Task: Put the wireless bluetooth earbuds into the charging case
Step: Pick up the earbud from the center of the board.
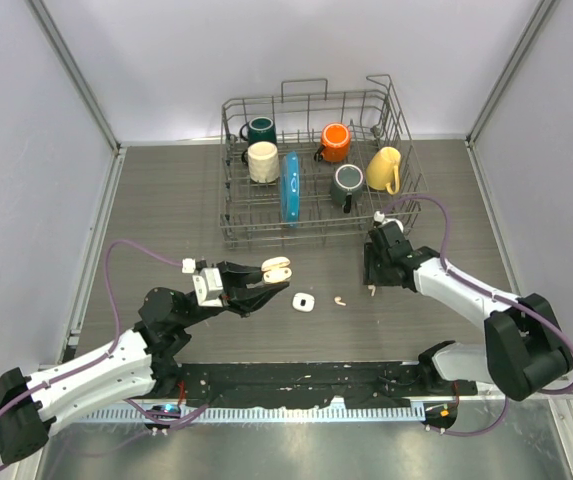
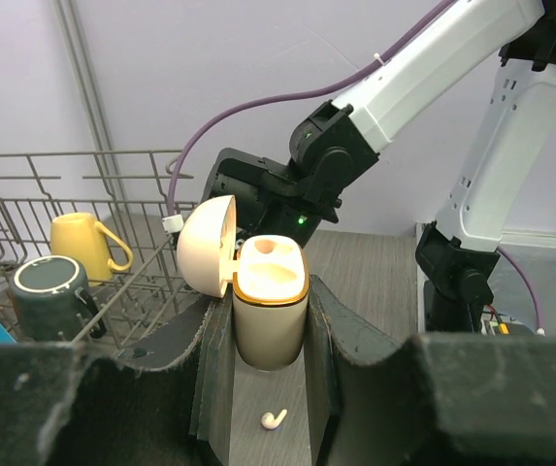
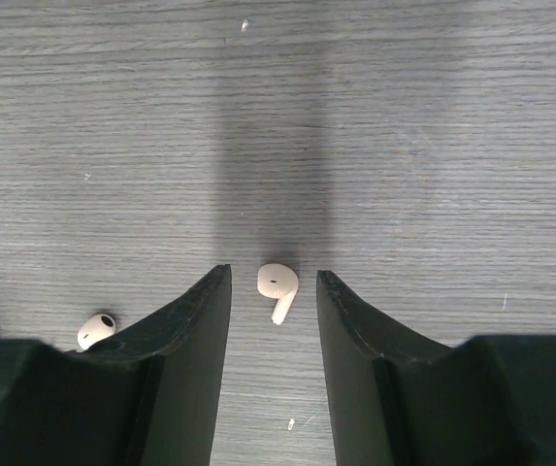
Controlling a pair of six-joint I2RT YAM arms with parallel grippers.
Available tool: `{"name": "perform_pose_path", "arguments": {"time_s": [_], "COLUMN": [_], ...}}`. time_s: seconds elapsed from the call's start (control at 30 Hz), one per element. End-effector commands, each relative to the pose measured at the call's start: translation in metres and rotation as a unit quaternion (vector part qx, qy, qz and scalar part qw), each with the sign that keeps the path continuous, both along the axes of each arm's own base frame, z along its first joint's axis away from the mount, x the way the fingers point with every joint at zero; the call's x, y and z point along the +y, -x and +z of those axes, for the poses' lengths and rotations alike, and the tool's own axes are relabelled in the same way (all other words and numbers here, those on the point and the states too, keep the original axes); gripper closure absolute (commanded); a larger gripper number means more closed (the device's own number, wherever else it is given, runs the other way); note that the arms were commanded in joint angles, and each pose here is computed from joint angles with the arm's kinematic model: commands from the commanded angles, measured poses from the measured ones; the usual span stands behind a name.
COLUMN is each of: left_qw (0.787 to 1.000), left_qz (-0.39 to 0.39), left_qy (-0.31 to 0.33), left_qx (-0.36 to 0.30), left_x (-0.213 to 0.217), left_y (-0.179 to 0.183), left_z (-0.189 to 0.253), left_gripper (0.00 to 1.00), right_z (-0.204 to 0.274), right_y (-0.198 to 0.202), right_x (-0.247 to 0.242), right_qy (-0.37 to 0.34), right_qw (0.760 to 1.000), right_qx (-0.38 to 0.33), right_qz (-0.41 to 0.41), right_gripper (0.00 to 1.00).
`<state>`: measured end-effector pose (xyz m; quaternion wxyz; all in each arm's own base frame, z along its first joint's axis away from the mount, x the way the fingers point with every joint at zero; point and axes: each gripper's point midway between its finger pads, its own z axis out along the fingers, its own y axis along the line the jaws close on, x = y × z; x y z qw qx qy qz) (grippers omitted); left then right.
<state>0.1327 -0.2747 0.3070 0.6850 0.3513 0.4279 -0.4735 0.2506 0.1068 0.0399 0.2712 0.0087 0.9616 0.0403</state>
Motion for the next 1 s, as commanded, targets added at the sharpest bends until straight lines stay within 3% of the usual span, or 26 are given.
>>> {"name": "perform_pose_path", "arguments": {"time_s": [0.0, 0.97], "left_qw": [1.000, 0.999], "left_qz": [0.011, 0.015], "left_qy": [0.021, 0.027], "left_qx": [-0.019, -0.022], "left_x": [0.005, 0.010], "left_y": [0.000, 0.002], "left_z": [0.013, 0.019], "left_gripper": [1.00, 1.00], "right_z": [-0.005, -0.021], "right_y": [-0.003, 0.003], "right_x": [0.004, 0.001], "right_qy": [-0.005, 0.007], "right_qw": [1.000, 1.000], "right_qx": [-0.001, 0.028], "right_qz": [0.007, -0.001], "right_gripper": [0.55, 0.57]}}
